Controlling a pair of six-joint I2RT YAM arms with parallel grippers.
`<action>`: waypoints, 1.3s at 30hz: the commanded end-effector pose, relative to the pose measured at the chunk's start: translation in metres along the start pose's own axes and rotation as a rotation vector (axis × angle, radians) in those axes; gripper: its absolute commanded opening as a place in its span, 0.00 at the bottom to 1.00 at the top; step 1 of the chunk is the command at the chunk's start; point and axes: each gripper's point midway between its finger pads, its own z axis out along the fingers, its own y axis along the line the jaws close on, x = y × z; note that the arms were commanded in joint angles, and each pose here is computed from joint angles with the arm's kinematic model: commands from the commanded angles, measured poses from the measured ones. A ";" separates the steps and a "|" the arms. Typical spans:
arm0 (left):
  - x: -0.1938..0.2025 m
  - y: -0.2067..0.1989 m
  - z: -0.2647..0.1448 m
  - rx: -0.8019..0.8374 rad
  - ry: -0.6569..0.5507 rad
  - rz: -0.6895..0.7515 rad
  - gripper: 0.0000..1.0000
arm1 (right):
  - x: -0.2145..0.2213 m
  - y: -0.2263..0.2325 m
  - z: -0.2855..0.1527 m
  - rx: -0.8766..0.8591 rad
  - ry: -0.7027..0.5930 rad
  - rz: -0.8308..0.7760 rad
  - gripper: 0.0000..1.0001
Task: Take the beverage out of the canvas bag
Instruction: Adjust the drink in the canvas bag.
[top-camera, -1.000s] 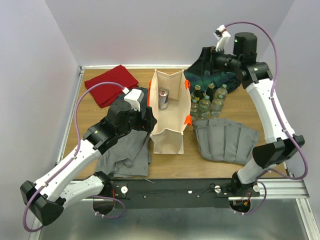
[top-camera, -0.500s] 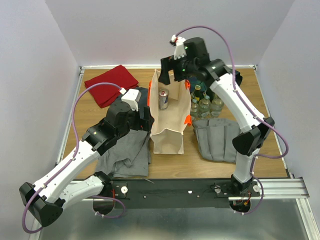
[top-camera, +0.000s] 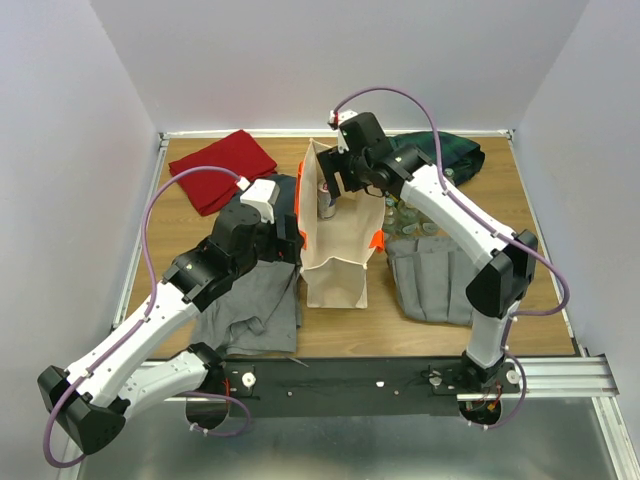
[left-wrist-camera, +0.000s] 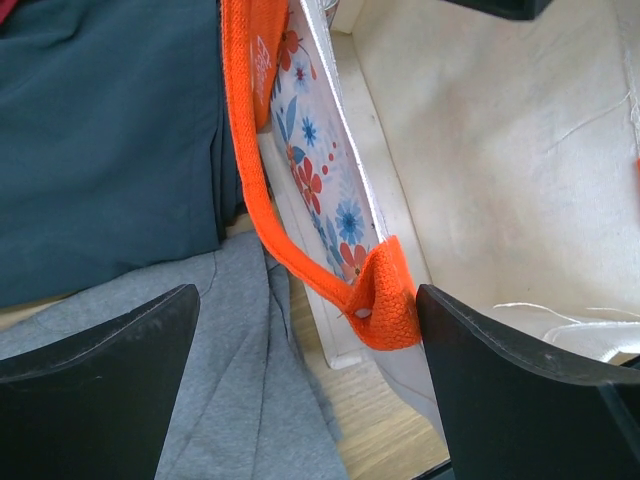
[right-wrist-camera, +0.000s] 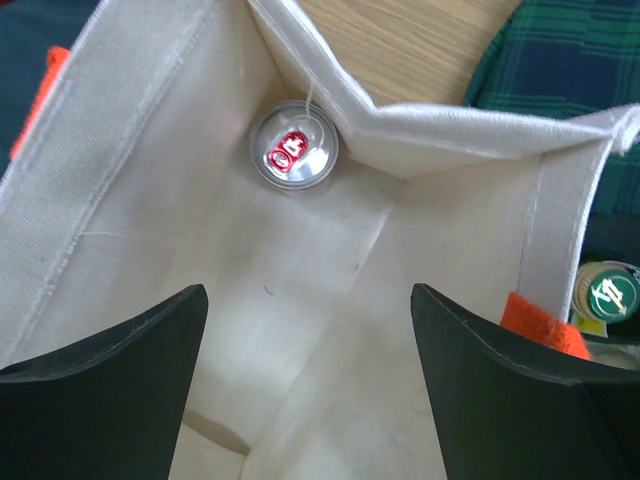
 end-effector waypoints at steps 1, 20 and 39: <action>-0.001 0.006 0.001 -0.028 -0.007 -0.005 0.99 | -0.011 -0.014 -0.011 0.068 -0.080 0.012 0.88; 0.005 -0.026 0.011 0.125 0.101 0.042 0.83 | 0.007 0.009 0.047 -0.024 -0.075 -0.011 0.84; -0.005 -0.036 0.016 0.157 0.099 0.052 0.15 | 0.024 0.001 0.069 0.040 -0.047 -0.010 0.87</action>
